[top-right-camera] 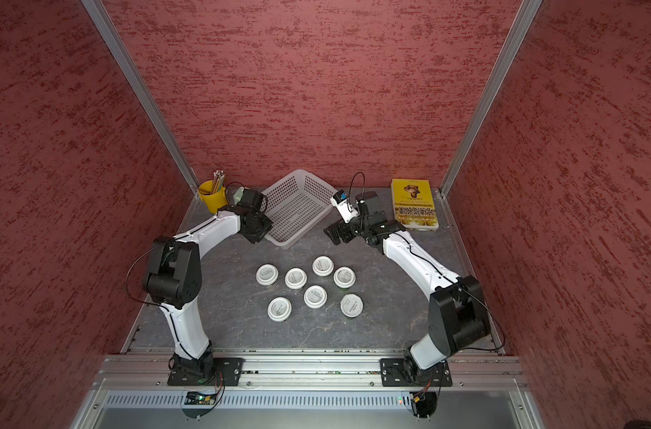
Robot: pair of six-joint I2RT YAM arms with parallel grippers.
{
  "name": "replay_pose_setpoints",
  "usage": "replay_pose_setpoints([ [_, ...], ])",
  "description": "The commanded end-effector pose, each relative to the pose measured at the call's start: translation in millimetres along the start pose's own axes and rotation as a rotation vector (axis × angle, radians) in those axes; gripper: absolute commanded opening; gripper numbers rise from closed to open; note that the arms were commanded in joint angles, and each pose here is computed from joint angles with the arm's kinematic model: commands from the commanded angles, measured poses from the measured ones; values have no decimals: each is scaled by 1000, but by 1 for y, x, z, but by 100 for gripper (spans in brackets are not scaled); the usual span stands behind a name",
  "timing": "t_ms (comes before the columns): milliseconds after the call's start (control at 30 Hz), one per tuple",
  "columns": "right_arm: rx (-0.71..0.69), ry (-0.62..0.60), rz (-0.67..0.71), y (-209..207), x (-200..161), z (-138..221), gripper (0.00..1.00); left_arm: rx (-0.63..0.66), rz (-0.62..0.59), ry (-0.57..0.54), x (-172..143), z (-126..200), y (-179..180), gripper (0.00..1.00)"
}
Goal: Put the yogurt in the basket
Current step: Adjust the basket at the center of the board.
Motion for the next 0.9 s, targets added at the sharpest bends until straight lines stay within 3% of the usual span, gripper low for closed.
replay_pose_setpoints([
  [0, -36, -32, 22, -2, 6, 6, 98, 9, -30, -1, 6, -4, -3, 25],
  [133, -63, -39, 12, -4, 6, 12, 99, 11, -56, 11, 8, -5, -5, 0],
  [400, -149, -38, -50, -12, 2, 24, 98, -45, -211, 42, 16, 7, -24, 0],
  [567, -274, -8, -135, -27, 4, 43, 98, -183, -335, 94, 26, 17, -42, 0],
  [767, -371, 67, -252, -37, -4, 57, 98, -285, -469, 205, 28, 12, -56, 0],
  [867, -355, 74, -307, -31, -12, 63, 98, -309, -509, 236, 27, 4, -56, 0],
])
Point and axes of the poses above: each gripper's point midway between its finger pads, its own z axis back along the fingers, its own y axis along the line the jaws close on, x = y × z, the point moved 2 cm from there along z, back along the fingers, and after that the axes turned 1 degree about z, right-handed, at the moved point
